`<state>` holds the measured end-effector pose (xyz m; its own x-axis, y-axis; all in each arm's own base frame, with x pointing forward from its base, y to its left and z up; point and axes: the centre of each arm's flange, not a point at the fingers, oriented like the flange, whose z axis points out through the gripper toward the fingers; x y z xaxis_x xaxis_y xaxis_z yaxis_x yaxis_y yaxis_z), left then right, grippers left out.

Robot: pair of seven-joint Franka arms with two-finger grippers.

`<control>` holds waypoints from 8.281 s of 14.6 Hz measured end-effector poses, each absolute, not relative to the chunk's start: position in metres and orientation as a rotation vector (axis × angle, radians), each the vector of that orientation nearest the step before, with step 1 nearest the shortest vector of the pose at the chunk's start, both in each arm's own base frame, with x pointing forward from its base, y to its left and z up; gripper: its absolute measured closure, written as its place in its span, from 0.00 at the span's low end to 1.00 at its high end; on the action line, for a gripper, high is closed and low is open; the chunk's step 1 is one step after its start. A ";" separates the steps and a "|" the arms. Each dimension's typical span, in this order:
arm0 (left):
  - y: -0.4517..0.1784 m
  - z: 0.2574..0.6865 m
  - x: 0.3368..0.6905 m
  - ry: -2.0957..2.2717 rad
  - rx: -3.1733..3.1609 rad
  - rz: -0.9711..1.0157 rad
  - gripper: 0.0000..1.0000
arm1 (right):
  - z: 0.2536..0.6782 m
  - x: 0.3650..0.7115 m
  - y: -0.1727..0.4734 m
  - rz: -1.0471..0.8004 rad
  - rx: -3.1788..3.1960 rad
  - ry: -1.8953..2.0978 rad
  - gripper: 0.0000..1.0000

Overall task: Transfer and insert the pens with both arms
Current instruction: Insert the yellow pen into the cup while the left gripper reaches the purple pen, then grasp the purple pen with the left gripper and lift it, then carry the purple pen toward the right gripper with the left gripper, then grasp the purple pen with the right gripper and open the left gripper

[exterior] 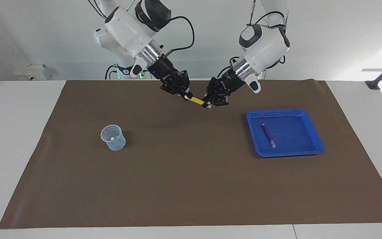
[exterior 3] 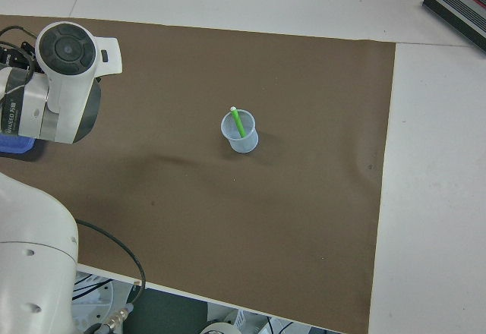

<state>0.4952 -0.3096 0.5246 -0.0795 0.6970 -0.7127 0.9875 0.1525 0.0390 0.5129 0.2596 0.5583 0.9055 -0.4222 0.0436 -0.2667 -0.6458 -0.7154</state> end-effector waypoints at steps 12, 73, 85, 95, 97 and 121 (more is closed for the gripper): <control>-0.187 0.509 0.522 1.553 2.145 -0.439 0.00 | 0.550 0.551 0.104 -0.315 -2.776 -0.196 0.83; -0.092 0.487 0.573 0.330 2.934 -0.429 0.83 | 0.581 0.529 0.101 0.046 -2.493 0.235 0.00; -0.270 0.557 0.534 1.665 2.013 -0.656 0.83 | 0.584 0.517 0.158 0.043 -2.374 0.464 0.00; -0.325 0.547 0.499 1.881 1.649 -0.716 0.83 | 0.570 0.505 0.224 -0.137 -2.331 0.510 0.00; -0.328 0.548 0.497 1.894 1.627 -0.715 0.83 | 0.564 0.499 0.237 -0.163 -2.326 0.510 0.00; -0.347 0.549 0.488 1.900 1.574 -0.695 0.83 | 0.561 0.500 0.251 -0.293 -2.289 0.528 0.41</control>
